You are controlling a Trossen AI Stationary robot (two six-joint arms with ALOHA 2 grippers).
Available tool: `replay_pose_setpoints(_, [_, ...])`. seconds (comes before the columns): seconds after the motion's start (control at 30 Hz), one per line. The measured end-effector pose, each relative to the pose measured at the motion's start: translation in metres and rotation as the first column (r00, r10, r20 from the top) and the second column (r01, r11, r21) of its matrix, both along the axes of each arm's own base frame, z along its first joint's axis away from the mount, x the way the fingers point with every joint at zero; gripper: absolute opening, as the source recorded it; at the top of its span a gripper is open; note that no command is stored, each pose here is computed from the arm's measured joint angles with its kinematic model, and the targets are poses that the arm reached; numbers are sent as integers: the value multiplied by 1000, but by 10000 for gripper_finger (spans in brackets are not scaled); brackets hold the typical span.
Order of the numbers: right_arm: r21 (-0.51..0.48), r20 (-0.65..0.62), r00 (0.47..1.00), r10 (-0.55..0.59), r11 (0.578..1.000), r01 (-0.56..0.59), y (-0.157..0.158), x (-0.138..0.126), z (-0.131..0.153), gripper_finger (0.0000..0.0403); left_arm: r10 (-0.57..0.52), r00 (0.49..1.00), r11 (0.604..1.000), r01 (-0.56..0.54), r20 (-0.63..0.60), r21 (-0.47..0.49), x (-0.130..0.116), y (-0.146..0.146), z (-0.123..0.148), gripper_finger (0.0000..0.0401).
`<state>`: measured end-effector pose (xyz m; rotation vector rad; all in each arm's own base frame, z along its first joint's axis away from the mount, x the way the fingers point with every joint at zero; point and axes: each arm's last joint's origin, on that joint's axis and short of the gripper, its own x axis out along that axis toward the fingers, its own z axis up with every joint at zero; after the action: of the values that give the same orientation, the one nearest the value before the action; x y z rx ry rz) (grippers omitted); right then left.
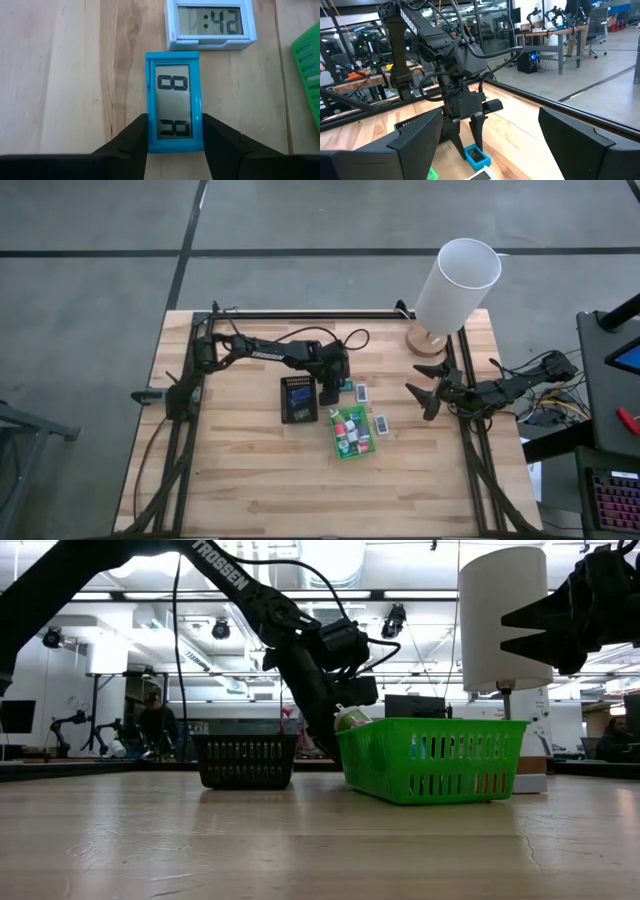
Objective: Pick & Place Office items
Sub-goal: Put the light blue digital clock into the black bin
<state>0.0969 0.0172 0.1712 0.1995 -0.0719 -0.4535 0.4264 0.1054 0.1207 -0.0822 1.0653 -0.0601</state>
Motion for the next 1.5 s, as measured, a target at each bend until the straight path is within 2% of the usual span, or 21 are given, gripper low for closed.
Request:
replay_pose_setpoints(0.47, [0,0,1000,0,1000,0,0,0,0,327,10,1000,1000,-10,0,5,2,4,6,159])
replay_pose_setpoints(0.83, [0,0,1000,0,1000,0,0,0,0,327,34,999,996,-35,5,86,3,9,52,159])
replay_pose_setpoints(0.97, [0,0,1000,0,1000,0,0,0,0,327,55,998,994,-52,-21,96,-8,8,70,163])
replay_pose_setpoints(1.23, [0,0,1000,0,1000,0,0,0,0,327,186,972,980,-175,-142,93,-31,2,89,162])
replay_pose_setpoints(1.5, [0,0,1000,0,1000,0,0,0,0,327,229,961,973,-221,-154,69,-57,-13,82,162])
